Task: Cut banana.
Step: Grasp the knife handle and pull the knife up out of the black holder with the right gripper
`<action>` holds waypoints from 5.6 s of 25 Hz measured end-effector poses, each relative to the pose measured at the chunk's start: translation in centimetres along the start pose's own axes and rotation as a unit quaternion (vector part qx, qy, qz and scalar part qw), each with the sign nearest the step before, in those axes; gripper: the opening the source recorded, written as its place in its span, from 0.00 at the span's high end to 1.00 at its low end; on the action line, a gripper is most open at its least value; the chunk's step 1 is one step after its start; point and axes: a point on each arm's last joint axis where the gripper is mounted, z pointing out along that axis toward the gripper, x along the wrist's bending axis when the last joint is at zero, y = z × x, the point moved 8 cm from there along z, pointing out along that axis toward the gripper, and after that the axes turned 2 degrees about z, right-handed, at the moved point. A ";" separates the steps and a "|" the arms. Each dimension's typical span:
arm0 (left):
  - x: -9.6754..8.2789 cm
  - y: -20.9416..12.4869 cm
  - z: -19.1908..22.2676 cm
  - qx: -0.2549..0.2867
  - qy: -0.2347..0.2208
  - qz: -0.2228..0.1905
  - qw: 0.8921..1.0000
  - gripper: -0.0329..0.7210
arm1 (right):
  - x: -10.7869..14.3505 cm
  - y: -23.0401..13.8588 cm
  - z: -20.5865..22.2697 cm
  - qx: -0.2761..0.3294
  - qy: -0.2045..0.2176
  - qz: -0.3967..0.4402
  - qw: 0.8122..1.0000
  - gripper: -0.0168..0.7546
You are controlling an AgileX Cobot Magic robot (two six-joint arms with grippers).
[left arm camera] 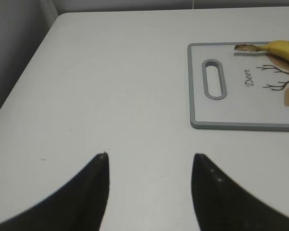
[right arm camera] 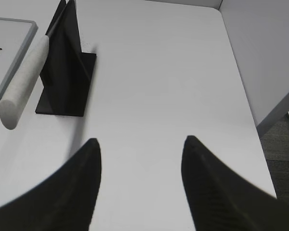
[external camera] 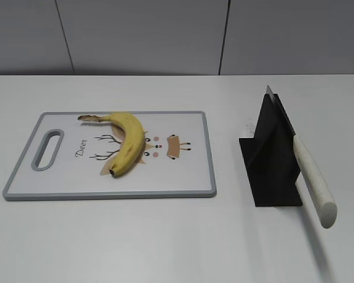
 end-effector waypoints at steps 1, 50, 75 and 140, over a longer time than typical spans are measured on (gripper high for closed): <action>0.0 0.0 0.0 0.000 0.000 0.000 1.000 0.26 | 0.0 0.0 0.0 0.000 0.000 0.000 1.000 0.43; 0.0 0.0 0.0 0.000 0.000 0.000 1.000 0.26 | 5.2 7.5 9.2 0.330 0.078 0.028 0.940 0.21; 0.0 0.0 0.0 0.000 0.000 0.000 1.000 0.26 | 12.9 0.6 19.0 0.501 0.048 0.019 0.864 0.21; 0.0 0.0 0.0 0.000 0.001 0.000 1.000 0.26 | 12.3 2.8 18.7 0.448 0.015 0.089 0.890 0.76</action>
